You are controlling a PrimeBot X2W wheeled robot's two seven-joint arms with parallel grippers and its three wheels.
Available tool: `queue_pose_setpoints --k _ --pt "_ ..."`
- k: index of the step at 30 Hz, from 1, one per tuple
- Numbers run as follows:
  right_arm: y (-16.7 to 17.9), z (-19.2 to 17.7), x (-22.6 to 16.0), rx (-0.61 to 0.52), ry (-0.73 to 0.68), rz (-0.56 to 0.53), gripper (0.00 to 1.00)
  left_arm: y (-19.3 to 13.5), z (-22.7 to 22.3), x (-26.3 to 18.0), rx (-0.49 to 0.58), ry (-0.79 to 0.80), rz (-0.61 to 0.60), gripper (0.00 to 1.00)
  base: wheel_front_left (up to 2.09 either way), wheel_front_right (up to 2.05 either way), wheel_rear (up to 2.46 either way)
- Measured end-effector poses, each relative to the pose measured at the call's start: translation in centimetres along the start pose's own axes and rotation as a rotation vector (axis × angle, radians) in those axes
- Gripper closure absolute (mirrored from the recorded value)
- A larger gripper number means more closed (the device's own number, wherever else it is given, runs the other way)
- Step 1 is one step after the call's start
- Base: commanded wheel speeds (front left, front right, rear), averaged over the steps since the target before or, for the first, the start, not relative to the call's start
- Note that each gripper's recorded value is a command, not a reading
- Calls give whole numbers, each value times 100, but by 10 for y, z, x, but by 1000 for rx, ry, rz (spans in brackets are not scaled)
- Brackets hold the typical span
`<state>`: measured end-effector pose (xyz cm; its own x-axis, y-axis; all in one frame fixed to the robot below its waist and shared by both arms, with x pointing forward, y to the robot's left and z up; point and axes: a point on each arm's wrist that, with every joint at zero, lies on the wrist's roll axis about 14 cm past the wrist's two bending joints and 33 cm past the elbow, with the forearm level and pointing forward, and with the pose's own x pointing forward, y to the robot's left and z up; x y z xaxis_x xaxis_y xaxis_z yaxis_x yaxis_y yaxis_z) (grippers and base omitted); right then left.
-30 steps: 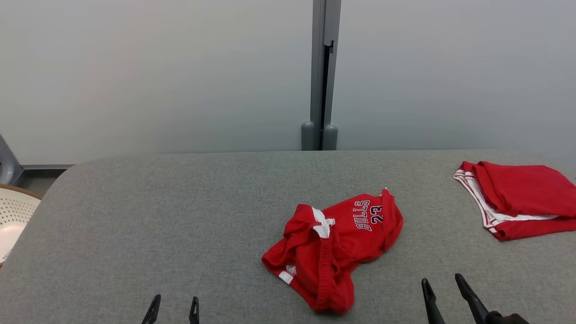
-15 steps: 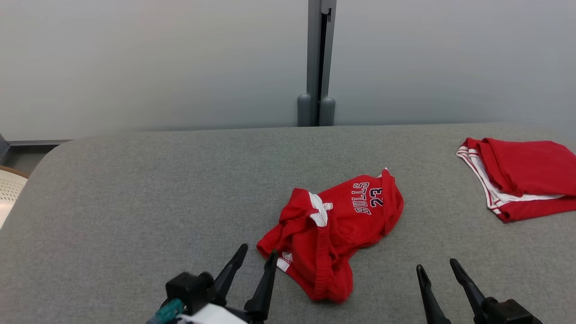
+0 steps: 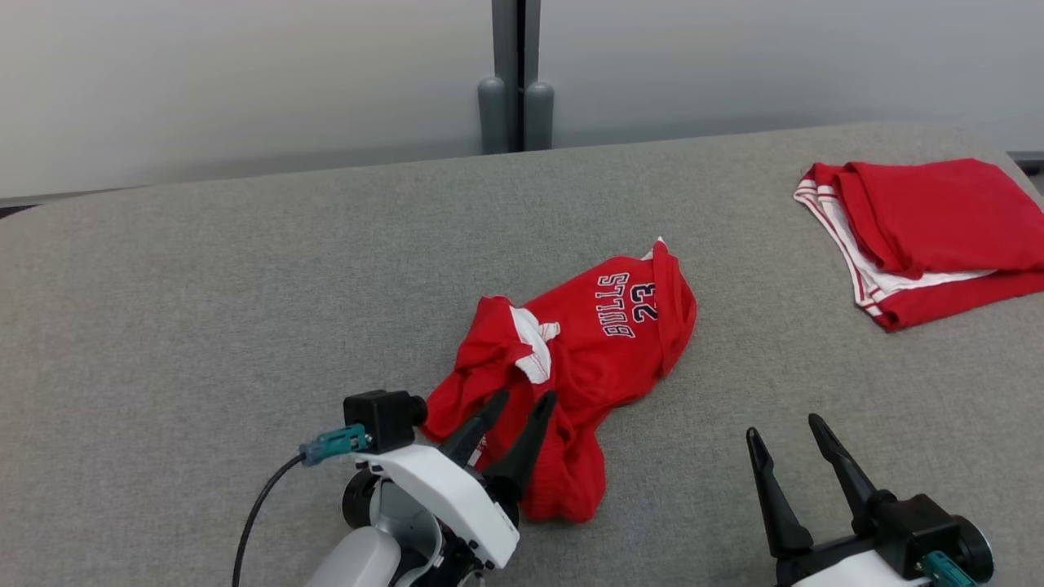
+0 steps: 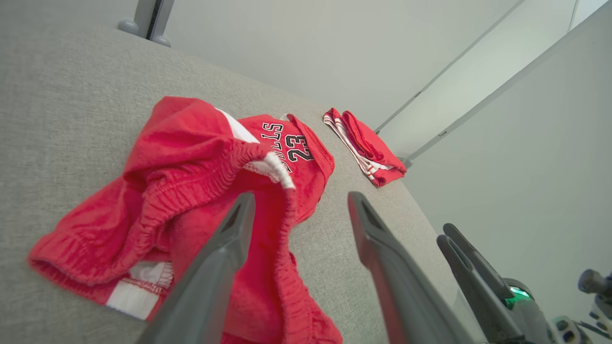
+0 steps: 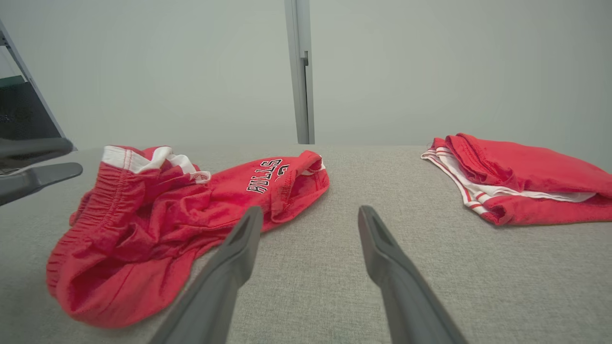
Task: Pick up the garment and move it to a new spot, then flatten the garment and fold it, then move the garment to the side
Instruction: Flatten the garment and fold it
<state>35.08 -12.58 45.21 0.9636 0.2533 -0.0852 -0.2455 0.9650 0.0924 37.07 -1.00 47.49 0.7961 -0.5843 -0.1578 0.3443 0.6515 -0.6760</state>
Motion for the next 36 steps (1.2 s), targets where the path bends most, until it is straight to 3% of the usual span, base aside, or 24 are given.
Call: queue_pose_setpoints --k 10,11,12,13,14,19,22,28,32,34,36 --pt "-16 -3 5 15 9 -58 0 14 -7 28 -14 63 4 0 0 0 0" --pt "-17 -3 4 16 9 -63 0 13 -5 30 -14 53 1 18 0 0 0" --pt "-18 -3 4 17 8 -68 0 12 -2 32 -10 40 -7 62 0 0 0" --pt "-19 -3 3 18 8 -71 0 9 3 33 0 23 -22 93 0 0 0" --pt "-20 -3 2 20 7 -75 0 6 8 34 5 -4 -33 100 0 0 0" --pt "-24 0 -2 23 -1 -96 0 -9 20 34 32 -49 -95 100 0 0 0" --pt "-26 4 -7 33 -17 -115 0 -42 30 46 73 -37 -202 100 0 0 0" --pt "-42 15 -22 41 -55 -188 0 -163 77 65 119 -94 -545 100 0 0 0" --pt "-61 22 -37 40 -80 -262 0 -231 96 52 62 -112 -749 100 0 0 0" --pt "-69 24 -42 36 -88 -288 0 -239 96 51 53 -112 -763 100 0 0 0" --pt "-73 26 -42 33 -94 -300 0 -226 84 52 55 -76 -730 100 0 0 0"
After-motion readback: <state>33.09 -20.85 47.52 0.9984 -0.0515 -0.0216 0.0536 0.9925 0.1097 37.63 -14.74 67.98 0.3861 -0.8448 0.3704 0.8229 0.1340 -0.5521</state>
